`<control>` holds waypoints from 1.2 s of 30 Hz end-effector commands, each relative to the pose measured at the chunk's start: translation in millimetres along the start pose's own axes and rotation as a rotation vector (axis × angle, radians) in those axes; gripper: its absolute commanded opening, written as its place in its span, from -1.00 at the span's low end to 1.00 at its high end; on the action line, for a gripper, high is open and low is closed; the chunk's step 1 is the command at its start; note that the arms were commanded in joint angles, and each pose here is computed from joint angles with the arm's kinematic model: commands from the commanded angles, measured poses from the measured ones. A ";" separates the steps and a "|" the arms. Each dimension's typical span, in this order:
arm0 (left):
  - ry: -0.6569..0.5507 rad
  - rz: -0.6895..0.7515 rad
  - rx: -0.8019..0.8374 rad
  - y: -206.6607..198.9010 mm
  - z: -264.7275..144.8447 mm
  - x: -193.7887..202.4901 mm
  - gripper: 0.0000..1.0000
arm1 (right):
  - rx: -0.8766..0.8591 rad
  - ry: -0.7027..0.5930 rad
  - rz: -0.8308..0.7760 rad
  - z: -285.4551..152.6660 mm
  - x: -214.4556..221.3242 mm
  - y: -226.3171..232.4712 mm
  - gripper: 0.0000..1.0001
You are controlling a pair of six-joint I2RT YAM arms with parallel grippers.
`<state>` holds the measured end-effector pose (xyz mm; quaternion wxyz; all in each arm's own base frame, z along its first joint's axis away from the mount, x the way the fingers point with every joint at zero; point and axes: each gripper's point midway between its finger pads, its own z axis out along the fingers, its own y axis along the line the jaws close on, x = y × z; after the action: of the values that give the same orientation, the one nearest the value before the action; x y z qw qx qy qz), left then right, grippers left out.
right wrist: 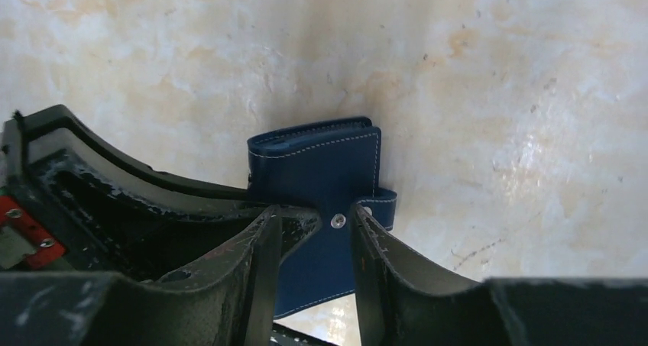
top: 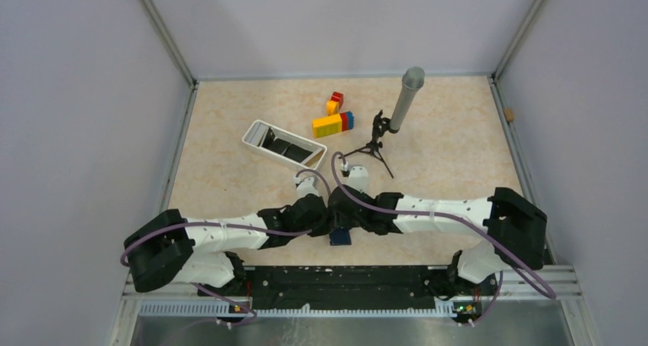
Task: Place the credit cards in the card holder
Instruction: Close the card holder at the center of the board.
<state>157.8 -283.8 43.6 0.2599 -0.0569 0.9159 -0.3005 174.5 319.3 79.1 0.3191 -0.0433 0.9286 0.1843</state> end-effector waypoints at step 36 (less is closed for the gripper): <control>0.026 0.056 -0.132 54.4 -1.7 23.6 -1.00 | 0.183 -0.001 0.043 -10.7 23.7 -32.5 -0.31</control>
<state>156.6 -286.5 43.2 0.2661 -0.0817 0.9044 -0.3235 154.5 290.7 49.0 0.3020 -0.0131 0.9490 0.0898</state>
